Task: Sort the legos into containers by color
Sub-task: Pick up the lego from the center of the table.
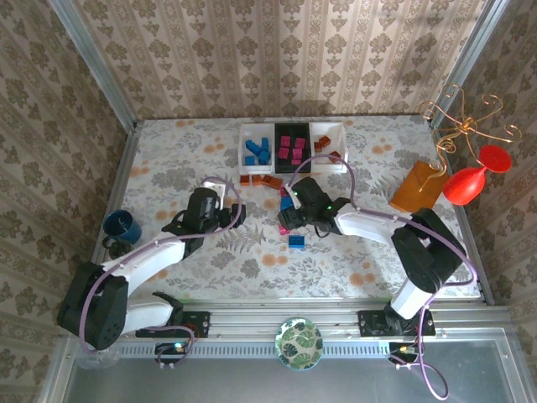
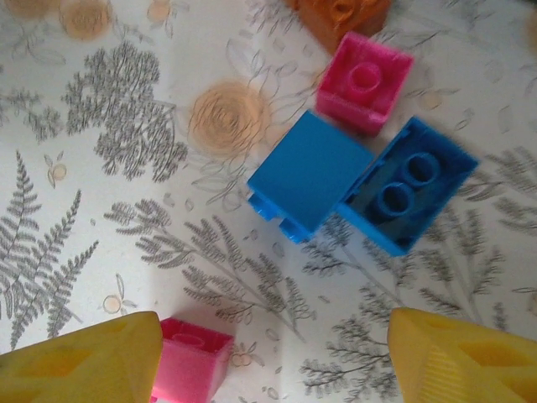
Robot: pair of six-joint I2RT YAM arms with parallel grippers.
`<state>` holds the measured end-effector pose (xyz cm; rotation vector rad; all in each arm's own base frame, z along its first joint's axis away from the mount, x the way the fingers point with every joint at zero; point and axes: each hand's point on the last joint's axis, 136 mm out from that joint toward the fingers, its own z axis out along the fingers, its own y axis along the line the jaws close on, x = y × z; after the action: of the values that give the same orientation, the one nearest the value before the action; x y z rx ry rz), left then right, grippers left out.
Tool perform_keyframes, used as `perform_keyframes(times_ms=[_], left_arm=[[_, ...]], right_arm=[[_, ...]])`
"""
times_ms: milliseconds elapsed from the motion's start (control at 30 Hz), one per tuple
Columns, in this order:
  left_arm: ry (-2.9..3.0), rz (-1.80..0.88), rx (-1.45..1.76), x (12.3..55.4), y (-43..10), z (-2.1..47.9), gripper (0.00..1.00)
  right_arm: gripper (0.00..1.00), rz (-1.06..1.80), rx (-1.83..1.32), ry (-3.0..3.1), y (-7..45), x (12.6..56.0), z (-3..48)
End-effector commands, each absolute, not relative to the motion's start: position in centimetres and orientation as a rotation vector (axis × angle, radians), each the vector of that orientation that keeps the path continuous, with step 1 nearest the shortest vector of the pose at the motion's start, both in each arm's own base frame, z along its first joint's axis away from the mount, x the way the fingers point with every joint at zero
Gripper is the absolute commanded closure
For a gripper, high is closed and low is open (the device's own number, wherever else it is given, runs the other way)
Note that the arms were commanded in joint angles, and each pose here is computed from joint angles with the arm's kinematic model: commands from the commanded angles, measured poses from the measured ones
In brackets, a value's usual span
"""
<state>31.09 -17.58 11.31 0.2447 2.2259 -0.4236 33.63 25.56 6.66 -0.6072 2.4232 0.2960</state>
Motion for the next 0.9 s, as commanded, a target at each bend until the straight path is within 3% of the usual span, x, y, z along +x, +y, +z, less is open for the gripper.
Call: perform_keyframes(times_ms=[0,233,500,767,867], left_arm=[[2.179,-0.438,0.199,31.6,-17.2,12.5,0.20],[2.166,-0.448,0.196,31.8,-17.3,12.5,0.20],[2.169,-0.452,0.196,31.8,-17.3,12.4,0.20],[2.176,-0.465,0.196,31.7,-17.4,12.2,0.20],[2.172,-0.479,0.193,31.6,-17.5,12.3,0.20]], right_arm=[[0.24,0.339,-0.676,2.499,27.2,31.5,5.8],[0.22,0.300,-0.658,2.565,28.7,31.1,4.3],[0.38,0.142,-0.605,2.582,28.3,32.0,2.9],[0.61,0.158,-0.543,2.559,28.3,32.4,2.9],[0.66,0.209,-0.518,2.509,28.8,32.8,4.6]])
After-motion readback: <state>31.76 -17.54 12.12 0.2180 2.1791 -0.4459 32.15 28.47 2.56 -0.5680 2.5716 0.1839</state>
